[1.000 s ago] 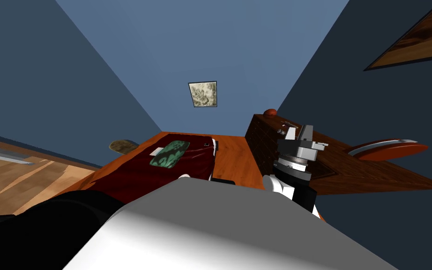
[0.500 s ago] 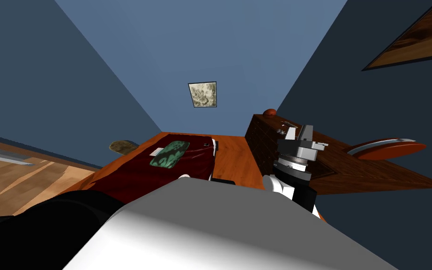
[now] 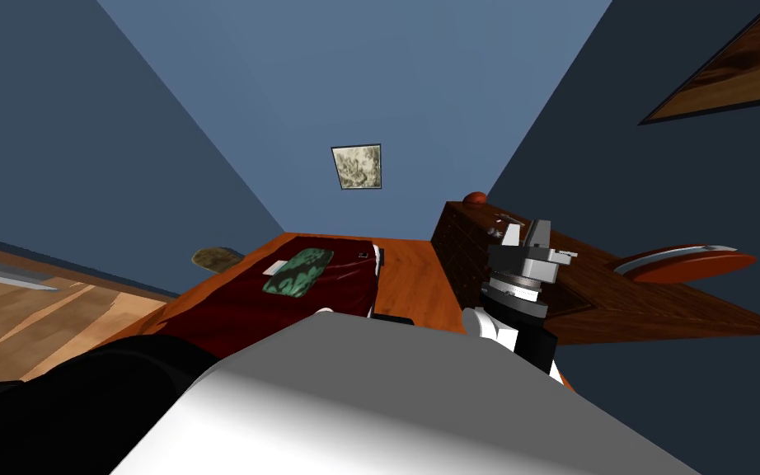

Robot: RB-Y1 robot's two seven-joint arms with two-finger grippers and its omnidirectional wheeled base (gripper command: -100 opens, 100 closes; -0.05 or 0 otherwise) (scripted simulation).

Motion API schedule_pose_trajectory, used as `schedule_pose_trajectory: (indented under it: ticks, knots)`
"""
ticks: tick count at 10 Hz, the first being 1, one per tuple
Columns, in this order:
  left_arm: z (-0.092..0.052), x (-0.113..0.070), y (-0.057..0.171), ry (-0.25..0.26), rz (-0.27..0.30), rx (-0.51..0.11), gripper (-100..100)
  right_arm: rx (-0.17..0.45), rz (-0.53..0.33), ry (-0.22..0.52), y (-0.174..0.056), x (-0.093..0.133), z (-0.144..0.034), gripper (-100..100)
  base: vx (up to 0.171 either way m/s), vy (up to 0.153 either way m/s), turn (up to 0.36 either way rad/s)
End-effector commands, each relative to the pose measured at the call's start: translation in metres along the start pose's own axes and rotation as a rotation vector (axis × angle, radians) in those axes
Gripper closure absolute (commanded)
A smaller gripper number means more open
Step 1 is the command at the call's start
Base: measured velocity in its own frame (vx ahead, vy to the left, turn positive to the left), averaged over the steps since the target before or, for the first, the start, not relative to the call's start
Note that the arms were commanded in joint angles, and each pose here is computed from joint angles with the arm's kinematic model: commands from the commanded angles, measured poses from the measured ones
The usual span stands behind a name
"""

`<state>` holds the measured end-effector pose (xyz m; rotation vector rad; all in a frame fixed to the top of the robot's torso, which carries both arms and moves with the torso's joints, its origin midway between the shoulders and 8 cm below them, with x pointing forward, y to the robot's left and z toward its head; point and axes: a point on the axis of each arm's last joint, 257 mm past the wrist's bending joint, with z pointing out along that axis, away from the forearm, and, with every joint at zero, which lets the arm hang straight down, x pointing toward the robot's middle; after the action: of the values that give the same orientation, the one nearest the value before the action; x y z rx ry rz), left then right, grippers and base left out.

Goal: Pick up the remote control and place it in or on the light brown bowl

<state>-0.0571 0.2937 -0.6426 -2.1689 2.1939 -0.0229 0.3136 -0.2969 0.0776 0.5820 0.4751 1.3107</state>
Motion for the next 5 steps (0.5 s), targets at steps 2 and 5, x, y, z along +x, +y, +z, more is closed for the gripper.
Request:
schedule_pose_trajectory:
  ticks: [2, 5]
  knots:
    - [-0.008, 0.0007, 0.0061, 0.008, -0.002, -0.009, 100, 0.0, 0.0, 0.0, 0.0, 0.0, 0.0, 0, 0.03, 0.01, 0.001]
    - [-0.0087, 0.0008, 0.007, 0.009, -0.001, -0.01, 0, 0.0, 0.0, 0.0, 0.0, 0.0, 0.0, 0, 0.01, 0.003, 0.001]
